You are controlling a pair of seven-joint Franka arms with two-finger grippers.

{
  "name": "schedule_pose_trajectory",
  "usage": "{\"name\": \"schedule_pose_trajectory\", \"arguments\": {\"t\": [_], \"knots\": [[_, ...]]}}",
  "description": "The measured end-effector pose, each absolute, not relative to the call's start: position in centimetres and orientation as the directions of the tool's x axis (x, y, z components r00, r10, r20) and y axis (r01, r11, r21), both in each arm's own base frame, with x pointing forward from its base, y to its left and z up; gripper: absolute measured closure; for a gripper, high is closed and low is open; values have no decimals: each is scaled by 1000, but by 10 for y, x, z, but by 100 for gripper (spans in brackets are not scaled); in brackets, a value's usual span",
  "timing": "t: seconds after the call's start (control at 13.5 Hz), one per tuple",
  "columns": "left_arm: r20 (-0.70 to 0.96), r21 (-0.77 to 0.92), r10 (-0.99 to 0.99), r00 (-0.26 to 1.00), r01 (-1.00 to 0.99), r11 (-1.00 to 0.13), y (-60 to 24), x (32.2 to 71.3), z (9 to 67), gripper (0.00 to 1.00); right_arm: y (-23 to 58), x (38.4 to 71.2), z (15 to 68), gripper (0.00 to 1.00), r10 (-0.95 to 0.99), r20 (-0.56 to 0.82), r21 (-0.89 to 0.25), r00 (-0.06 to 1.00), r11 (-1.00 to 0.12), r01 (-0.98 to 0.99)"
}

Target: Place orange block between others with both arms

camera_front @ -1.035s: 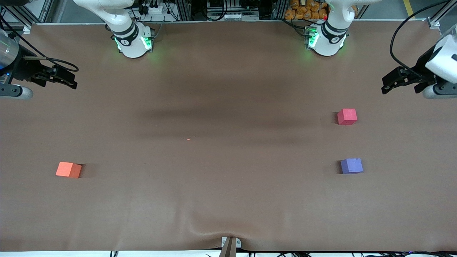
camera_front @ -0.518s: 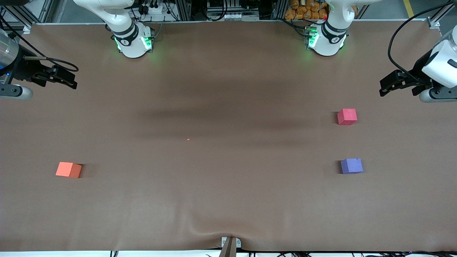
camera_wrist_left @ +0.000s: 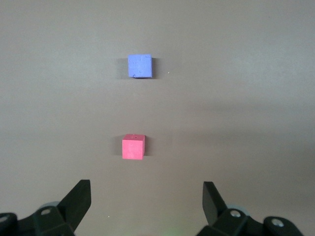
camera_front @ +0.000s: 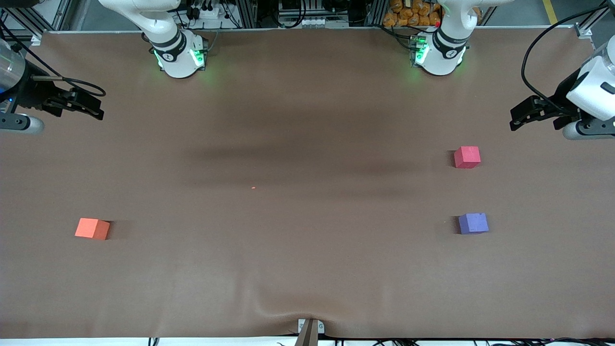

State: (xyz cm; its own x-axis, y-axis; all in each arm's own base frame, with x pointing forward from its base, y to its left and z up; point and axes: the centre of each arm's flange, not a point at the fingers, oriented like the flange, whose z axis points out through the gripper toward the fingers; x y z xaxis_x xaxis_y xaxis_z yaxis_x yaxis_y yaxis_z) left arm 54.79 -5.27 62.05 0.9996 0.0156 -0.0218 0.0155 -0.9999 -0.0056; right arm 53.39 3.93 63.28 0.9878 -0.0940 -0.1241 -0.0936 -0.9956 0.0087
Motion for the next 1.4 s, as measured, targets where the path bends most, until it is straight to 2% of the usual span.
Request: {"name": "schedule_pose_trajectory", "arguments": {"t": [1.4], "knots": [[-32, -23, -19, 999, -20, -1000, -70, 550, 614, 0, 37, 534, 632, 0, -98, -129, 10, 987, -995, -98]]}}
